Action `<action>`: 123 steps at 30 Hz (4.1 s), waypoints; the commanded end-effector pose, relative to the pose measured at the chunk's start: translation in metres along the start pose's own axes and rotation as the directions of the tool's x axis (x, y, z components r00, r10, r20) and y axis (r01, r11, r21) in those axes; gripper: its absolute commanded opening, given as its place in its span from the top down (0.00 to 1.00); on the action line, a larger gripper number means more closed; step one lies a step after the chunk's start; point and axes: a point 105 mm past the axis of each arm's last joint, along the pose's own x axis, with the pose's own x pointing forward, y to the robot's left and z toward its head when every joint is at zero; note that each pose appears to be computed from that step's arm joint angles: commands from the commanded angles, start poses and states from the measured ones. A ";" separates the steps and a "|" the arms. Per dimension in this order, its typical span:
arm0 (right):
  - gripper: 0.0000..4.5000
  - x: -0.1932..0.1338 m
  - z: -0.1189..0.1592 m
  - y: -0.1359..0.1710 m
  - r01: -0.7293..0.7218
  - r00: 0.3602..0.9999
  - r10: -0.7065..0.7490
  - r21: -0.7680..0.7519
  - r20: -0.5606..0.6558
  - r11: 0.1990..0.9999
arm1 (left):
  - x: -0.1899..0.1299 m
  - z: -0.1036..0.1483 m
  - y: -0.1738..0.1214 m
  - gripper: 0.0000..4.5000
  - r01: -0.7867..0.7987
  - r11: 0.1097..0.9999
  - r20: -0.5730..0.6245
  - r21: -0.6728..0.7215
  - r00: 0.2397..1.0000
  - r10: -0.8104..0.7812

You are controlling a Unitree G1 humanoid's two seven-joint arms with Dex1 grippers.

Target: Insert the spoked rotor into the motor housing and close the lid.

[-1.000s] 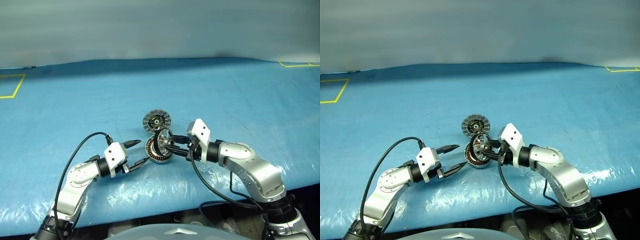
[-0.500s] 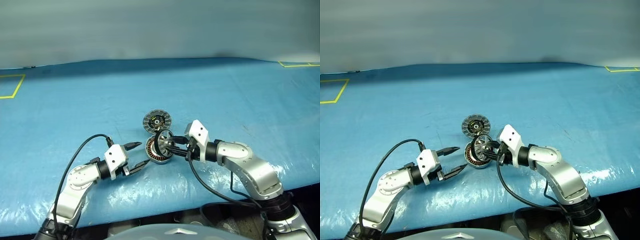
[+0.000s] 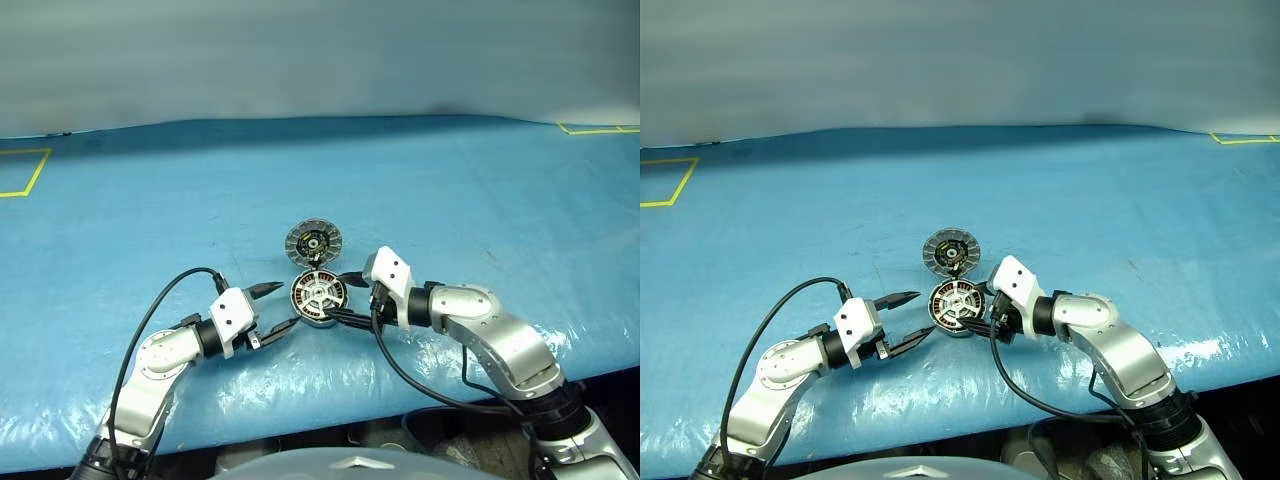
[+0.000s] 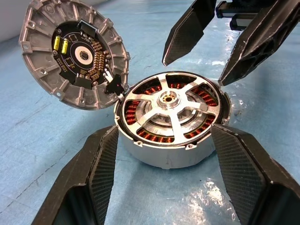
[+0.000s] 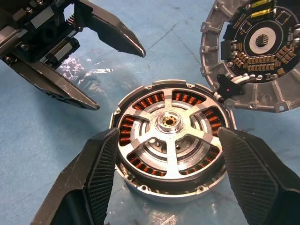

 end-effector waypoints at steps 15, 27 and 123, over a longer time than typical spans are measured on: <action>1.00 0.013 0.003 -0.001 0.029 0.999 -0.029 -0.009 0.040 1.000 | 0.004 0.006 -0.001 0.26 -0.003 1.000 0.032 0.027 0.999 0.002; 1.00 0.025 -0.033 -0.002 0.069 0.994 -0.064 0.055 -0.083 0.996 | 0.006 0.005 0.000 0.26 -0.004 0.999 0.035 0.032 0.999 0.003; 1.00 -0.054 0.037 -0.001 0.288 0.918 -0.315 0.141 0.242 0.947 | 0.067 0.020 0.006 0.99 0.546 0.776 -0.103 0.316 0.833 -0.544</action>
